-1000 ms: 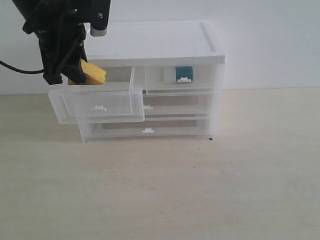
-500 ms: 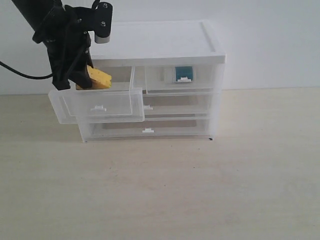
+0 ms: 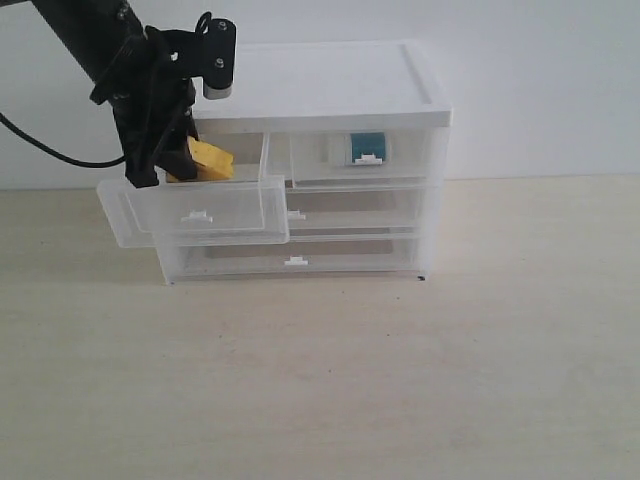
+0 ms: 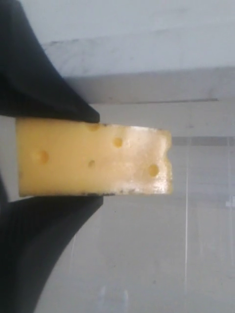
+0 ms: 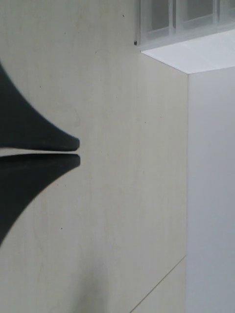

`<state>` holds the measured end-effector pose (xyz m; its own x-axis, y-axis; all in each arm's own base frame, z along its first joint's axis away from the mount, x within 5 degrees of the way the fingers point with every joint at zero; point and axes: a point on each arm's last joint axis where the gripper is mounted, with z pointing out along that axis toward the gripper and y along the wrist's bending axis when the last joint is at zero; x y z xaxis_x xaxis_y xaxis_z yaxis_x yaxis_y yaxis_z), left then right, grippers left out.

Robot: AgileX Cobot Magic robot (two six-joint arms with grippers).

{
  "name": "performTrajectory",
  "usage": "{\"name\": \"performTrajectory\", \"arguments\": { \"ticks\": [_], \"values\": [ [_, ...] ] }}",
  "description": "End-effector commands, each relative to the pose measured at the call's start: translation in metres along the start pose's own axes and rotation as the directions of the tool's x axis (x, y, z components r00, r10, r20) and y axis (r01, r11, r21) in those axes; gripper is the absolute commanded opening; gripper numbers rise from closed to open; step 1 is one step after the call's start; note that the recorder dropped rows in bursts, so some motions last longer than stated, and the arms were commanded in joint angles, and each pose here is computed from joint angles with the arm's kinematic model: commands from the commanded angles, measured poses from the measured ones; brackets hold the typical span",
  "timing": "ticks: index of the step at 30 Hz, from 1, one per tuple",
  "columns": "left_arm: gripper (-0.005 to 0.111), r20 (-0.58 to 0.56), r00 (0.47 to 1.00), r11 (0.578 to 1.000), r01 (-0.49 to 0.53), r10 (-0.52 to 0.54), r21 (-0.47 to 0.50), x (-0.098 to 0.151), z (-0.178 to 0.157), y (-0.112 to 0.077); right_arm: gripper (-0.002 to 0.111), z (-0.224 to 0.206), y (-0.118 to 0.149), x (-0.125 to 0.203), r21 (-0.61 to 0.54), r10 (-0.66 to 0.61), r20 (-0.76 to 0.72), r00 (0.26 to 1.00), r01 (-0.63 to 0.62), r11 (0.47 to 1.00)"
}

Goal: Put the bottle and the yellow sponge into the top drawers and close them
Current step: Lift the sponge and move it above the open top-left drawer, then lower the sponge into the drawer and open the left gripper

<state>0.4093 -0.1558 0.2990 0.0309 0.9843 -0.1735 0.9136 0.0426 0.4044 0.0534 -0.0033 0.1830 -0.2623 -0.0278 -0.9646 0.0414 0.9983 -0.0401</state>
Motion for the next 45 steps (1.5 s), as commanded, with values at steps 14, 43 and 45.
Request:
{"name": "performTrajectory", "arguments": {
  "ticks": [14,43,45],
  "values": [
    [0.064,0.065,0.996,0.988,0.076,-0.068,-0.131,-0.005,-0.011,0.013,0.000,0.000,0.000,0.001,0.002,0.002,0.008,1.000,-0.002,1.000],
    [0.004,0.210,0.976,0.995,0.049,-0.066,0.085,-0.013,-0.074,-0.025,0.000,0.000,0.000,0.001,0.002,0.002,0.010,1.000,-0.002,1.000],
    [0.005,0.209,0.975,0.993,0.052,-0.072,0.103,-0.013,-0.071,-0.028,0.000,0.000,0.000,0.001,0.002,0.002,0.010,1.000,-0.002,1.000]
  ]
}}
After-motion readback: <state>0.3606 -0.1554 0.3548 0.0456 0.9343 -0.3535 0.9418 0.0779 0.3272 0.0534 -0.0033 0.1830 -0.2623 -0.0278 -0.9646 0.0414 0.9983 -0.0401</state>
